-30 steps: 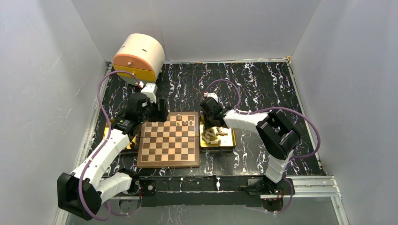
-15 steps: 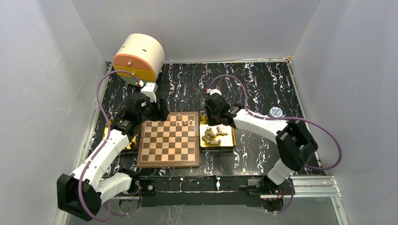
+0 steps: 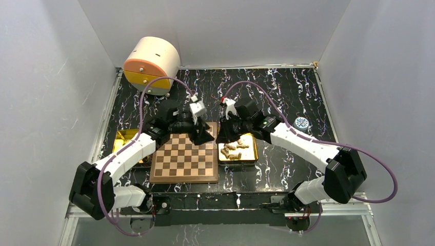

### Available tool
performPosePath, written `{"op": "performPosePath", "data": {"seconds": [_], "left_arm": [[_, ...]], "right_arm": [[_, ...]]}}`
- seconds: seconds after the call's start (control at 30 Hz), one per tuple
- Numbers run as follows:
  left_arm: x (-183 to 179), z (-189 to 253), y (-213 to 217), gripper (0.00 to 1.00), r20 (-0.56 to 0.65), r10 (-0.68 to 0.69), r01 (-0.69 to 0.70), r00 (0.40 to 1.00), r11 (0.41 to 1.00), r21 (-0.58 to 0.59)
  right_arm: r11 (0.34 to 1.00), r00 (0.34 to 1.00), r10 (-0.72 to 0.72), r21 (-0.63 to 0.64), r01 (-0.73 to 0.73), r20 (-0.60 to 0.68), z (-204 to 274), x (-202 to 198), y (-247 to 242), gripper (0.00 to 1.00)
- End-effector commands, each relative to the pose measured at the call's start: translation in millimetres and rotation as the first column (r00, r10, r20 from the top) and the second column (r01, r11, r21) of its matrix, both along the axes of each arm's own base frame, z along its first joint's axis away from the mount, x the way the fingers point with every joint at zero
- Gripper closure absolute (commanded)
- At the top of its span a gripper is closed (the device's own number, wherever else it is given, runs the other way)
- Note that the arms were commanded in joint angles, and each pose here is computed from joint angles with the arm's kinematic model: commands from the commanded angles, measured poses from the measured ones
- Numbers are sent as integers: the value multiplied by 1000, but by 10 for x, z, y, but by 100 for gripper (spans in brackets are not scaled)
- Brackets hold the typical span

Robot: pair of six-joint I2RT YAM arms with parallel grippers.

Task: Set up the chess pieces on the board
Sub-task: Place the chess piece on the chessboard.

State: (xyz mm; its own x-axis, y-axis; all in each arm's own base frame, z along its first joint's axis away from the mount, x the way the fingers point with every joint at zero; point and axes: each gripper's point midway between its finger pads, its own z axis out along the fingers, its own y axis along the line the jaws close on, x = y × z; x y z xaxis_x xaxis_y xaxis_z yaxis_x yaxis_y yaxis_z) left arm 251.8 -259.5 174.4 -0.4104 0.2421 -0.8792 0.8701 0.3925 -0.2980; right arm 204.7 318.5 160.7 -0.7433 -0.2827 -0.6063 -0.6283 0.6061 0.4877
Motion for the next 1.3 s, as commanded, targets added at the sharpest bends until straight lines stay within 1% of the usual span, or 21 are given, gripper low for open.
{"op": "performPosePath", "data": {"seconds": [0.0,0.1,0.17,0.3,0.47,0.57,0.67,0.77,0.9,1.0,1.13,1.27], "left_arm": [[-426,313,-316,40,373,-337,358,865,934,13],[-479,263,-352,40,400,-378,396,835,917,41],[-542,214,-365,40,422,-421,432,803,899,74],[-587,168,-347,37,472,-466,459,749,878,138],[-646,76,-267,36,464,-545,498,698,836,233],[-662,26,-234,40,443,-570,506,692,821,266],[-668,11,-220,47,437,-579,507,689,815,281],[-677,36,-218,49,446,-578,503,684,816,285],[-687,79,-214,60,451,-571,498,686,820,281],[-708,84,-209,64,448,-564,496,693,825,272],[-680,78,-214,73,419,-524,462,742,852,247],[-599,44,-224,87,371,-463,404,805,885,229]], "right_arm": [[978,990,139,156,-138,2,357,-144,125,92],[973,988,153,177,-149,-7,418,-151,109,92],[968,986,164,194,-160,-9,466,-166,109,92],[956,981,194,225,-187,-12,539,-214,116,92],[952,975,219,227,-207,-29,521,-266,112,92],[949,974,226,233,-213,-31,524,-288,108,91],[946,973,231,240,-217,-31,532,-293,115,91],[947,972,232,237,-216,-43,516,-286,130,91],[950,974,219,240,-198,-62,526,-249,158,90],[948,977,207,259,-186,-57,597,-227,186,88],[953,986,158,270,-139,-51,647,-147,212,88],[952,995,86,299,-67,-52,714,-51,240,88]]}}
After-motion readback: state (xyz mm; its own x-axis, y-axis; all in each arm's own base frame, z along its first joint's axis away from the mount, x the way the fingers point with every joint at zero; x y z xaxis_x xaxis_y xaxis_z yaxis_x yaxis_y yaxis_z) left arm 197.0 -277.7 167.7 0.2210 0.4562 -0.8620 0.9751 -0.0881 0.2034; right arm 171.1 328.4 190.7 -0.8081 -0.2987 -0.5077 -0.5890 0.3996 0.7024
